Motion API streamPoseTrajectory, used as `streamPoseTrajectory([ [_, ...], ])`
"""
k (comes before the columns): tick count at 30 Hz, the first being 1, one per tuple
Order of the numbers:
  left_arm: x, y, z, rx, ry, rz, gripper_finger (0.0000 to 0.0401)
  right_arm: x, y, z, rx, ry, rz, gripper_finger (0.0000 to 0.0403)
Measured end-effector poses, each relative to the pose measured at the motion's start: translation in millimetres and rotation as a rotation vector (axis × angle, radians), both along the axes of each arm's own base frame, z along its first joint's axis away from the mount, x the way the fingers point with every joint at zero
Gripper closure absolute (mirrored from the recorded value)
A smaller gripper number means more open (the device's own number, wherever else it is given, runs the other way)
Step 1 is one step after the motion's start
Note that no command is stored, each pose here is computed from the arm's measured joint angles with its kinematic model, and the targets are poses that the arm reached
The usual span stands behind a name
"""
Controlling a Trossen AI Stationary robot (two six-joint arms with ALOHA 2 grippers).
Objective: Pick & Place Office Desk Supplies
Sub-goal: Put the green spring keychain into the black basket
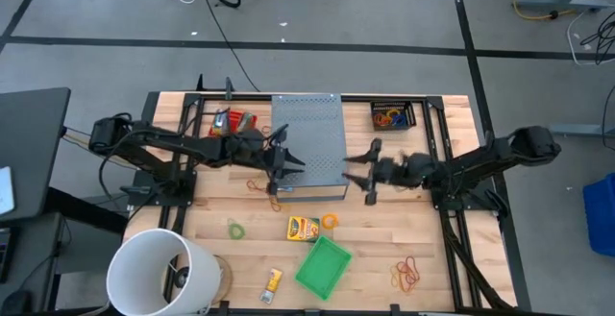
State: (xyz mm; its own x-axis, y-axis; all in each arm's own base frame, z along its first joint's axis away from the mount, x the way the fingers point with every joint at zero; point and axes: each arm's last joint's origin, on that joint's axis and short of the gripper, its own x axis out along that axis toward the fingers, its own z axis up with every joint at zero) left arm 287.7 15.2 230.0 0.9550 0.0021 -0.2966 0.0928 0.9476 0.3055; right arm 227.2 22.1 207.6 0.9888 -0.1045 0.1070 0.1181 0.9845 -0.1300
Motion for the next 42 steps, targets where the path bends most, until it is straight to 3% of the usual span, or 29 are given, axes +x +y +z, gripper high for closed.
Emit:
streamPoseTrajectory([
  [6, 0.3, -23.0, 0.0, 0.063, -0.002, -0.077, 0.0312, 23.7, 38.4, 24.5, -0.065, 0.281, 0.012, 0.0204],
  [10, -1.6, -35.5, -3.8, 0.085, 0.041, -0.058, 0.0312, 22.9, 62.6, 39.8, -0.074, 0.279, 0.061, 0.0204],
  [15, -8.5, -49.7, -9.5, 0.093, 0.135, 0.024, 0.0312, 15.6, 80.1, 42.3, -0.110, 0.274, 0.021, 0.0204],
  [18, -15.8, -60.2, -9.3, 0.034, 0.175, -0.010, 0.0312, 12.8, 85.2, 41.7, -0.116, 0.278, 0.014, 0.0204],
  [28, -36.3, -104.1, 18.7, -0.223, 0.077, -0.498, 0.0312, 9.9, 90.7, 40.3, -0.085, 0.284, 0.035, 0.0204],
  [31, -37.9, -116.3, 25.1, -0.287, 0.024, -0.591, 0.0312, 9.2, 91.9, 39.8, -0.065, 0.286, 0.041, 0.0204],
  [34, -41.3, -127.5, 19.3, -0.313, -0.065, -0.632, 0.0312, 7.3, 95.8, 39.8, -0.067, 0.285, 0.059, 0.0204],
  [38, -55.8, -127.9, 1.1, -0.368, -0.258, -0.593, 0.0312, 4.5, 101.4, 40.5, -0.067, 0.278, 0.077, 0.0204],
  [42, -75.4, -119.8, -29.1, -0.437, -0.240, -0.540, 0.0312, 2.2, 105.5, 40.8, -0.062, 0.273, 0.093, 0.0204],
])
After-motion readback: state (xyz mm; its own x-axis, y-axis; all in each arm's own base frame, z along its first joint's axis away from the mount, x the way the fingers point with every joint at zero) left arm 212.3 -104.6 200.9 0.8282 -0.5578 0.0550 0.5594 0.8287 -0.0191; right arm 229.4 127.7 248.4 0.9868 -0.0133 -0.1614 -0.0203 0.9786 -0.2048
